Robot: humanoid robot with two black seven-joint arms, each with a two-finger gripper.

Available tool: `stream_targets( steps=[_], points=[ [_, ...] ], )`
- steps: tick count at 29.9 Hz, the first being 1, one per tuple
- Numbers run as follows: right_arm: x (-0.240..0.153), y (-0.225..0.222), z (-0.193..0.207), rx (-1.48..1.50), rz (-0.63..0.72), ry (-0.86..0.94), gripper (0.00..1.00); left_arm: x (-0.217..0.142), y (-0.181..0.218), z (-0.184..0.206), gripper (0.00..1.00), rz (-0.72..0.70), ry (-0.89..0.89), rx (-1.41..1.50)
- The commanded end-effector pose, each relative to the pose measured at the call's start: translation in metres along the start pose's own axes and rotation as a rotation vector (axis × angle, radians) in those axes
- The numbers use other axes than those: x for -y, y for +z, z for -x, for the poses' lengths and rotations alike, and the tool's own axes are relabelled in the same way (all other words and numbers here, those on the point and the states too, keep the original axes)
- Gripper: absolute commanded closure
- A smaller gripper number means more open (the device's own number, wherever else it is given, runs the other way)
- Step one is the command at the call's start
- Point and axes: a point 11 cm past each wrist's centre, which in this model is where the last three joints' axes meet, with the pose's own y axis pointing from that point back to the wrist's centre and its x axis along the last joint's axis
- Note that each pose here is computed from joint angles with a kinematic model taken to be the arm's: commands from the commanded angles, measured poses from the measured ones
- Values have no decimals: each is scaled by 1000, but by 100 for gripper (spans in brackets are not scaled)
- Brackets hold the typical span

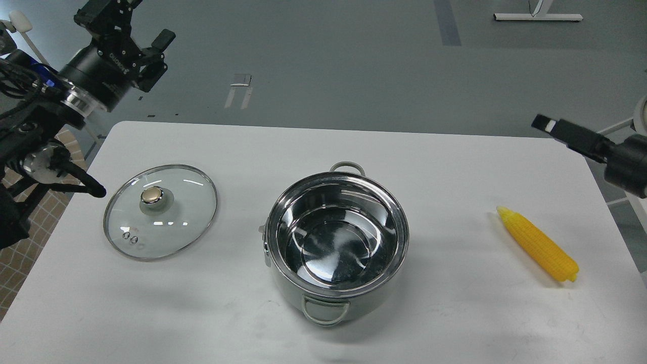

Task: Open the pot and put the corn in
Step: 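Raise the left gripper away from the lid and retract the right arm, then lower the right gripper onto the yellow corn cob and close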

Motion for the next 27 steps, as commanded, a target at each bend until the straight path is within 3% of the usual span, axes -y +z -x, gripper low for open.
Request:
stream_targets(
  steps=[1, 11, 20, 24, 27],
  points=[
    [-22, 23, 22, -210, 83, -96, 1, 3, -2, 6, 10, 8, -3, -14],
    [-26, 46, 97, -331, 97, -257, 1, 0, -8, 17, 10, 0, -31, -32],
    [0, 51, 125, -354, 87, -261, 3, -2, -9, 17, 10, -4, -32, -30],
    [14, 48, 137, -341, 73, -267, 7, -2, -5, 21, 10, 2, -43, -32],
    [13, 54, 146, -370, 84, -312, 20, -3, -5, 21, 10, 4, -43, -33]
  ],
)
